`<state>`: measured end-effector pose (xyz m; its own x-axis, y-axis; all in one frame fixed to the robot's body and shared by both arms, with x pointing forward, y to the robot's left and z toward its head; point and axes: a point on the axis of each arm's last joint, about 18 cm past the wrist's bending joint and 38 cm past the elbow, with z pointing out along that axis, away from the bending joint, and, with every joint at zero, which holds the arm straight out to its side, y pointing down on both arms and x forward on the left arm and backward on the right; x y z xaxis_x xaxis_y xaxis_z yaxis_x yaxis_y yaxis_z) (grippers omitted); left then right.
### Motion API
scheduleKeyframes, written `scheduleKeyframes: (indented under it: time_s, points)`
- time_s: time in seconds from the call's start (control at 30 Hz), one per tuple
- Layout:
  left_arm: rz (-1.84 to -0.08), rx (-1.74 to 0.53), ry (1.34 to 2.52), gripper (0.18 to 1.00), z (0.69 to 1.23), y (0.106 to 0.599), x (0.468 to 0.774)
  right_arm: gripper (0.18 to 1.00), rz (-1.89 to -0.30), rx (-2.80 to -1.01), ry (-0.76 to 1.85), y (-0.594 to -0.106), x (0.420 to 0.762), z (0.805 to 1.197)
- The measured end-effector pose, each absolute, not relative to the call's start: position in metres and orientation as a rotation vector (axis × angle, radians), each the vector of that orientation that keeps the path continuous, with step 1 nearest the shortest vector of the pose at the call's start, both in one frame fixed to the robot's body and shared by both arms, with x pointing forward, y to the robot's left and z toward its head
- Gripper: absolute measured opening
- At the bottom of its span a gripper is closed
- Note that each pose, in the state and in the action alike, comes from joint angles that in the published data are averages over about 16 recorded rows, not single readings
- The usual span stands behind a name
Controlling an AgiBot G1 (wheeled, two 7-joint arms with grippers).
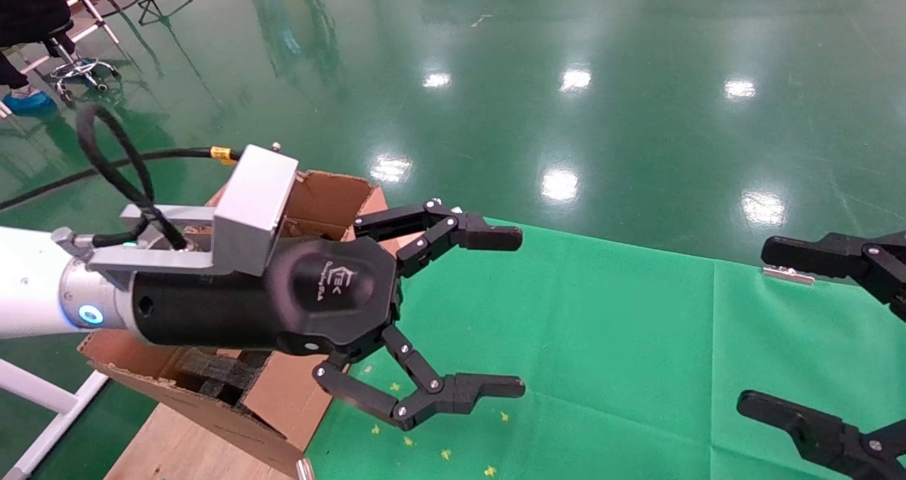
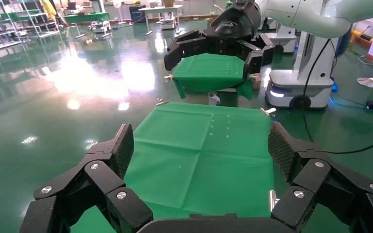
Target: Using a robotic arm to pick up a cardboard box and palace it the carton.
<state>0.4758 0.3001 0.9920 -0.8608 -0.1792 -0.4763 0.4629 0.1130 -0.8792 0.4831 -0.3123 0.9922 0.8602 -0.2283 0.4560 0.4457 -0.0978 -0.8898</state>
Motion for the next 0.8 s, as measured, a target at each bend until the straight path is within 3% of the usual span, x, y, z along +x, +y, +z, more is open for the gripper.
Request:
scheduleKeyframes:
  time_s: [0.8]
  points:
    - [-1.798, 0.274, 1.926, 1.001, 0.9921, 0.3002, 0.4759, 1.001, -0.57, -1.572, -0.176, -0.3123, 0.4831, 0.9922]
